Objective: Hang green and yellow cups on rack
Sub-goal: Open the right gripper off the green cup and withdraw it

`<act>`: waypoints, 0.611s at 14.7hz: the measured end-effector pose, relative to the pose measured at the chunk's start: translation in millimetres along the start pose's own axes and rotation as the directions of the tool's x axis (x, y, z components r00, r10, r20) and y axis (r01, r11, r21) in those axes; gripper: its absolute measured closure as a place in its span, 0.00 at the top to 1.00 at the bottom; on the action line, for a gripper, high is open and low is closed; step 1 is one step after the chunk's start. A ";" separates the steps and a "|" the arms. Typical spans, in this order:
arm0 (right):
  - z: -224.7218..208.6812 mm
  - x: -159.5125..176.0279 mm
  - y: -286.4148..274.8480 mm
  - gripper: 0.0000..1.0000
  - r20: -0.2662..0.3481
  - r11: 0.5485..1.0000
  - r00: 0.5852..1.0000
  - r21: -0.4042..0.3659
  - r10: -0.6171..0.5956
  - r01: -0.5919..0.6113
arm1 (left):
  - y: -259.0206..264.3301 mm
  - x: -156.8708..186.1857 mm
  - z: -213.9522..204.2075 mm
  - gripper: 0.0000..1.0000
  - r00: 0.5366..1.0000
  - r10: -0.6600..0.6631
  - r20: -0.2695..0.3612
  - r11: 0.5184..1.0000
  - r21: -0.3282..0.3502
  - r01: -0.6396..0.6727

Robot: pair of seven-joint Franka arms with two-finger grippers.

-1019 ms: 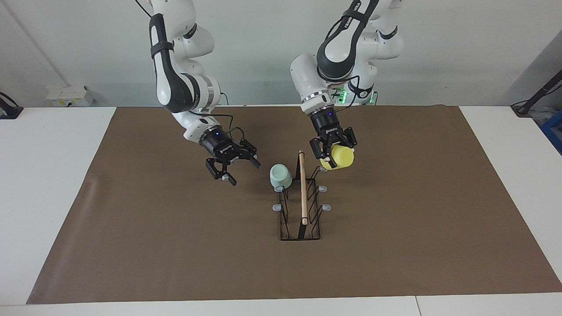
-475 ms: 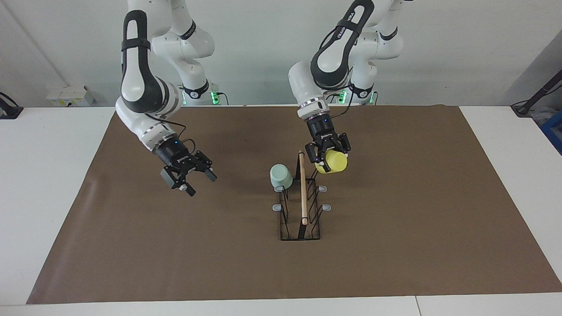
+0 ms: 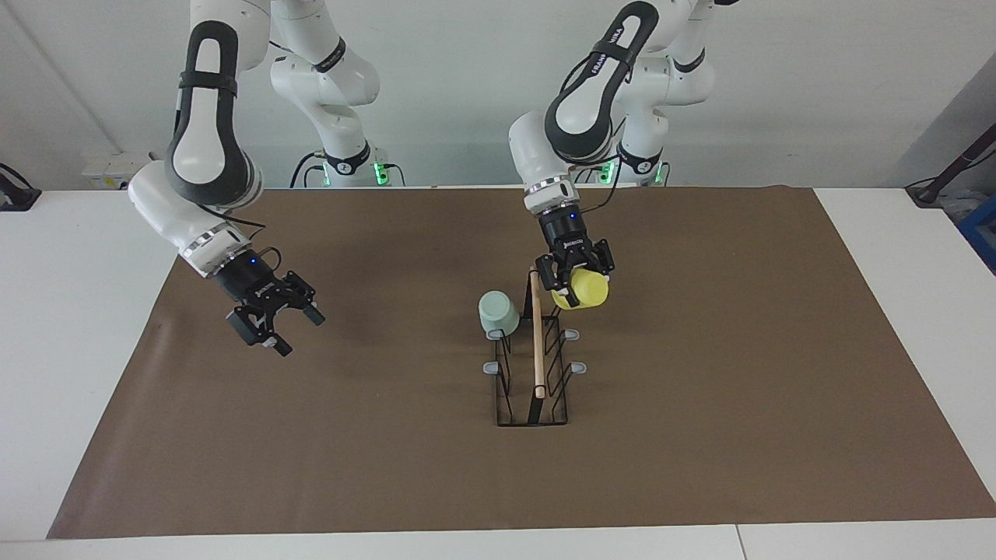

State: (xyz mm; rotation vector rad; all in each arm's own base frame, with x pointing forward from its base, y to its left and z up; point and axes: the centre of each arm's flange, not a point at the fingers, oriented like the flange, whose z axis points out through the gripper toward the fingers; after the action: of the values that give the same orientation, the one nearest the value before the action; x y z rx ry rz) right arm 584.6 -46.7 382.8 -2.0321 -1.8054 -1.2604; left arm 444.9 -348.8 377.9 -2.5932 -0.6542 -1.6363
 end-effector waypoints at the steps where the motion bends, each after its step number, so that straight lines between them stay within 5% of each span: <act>1: -4.0 -0.4 4.3 1.00 0.041 1.000 0.999 0.029 -0.003 0.002 | 1.0 -2.8 -1.0 0.66 1.000 -0.005 0.004 1.000 -0.003 0.005; 5: -31.7 6.5 36.3 1.00 0.267 0.994 0.964 0.099 0.009 -0.036 | -0.3 -10.4 -1.5 0.66 1.000 -0.001 0.014 1.000 -0.002 0.001; 9: -46.1 22.0 51.4 1.00 0.434 0.983 0.890 0.044 0.142 -0.178 | -0.1 -15.6 -4.6 0.66 1.000 0.003 0.020 1.000 -0.007 -0.003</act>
State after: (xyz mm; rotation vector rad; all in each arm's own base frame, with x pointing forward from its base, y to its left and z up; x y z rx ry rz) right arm 605.8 -71.7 447.4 -2.4986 -1.7619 -0.7163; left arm 435.2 -355.0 366.5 -2.6178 -0.6465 -1.6167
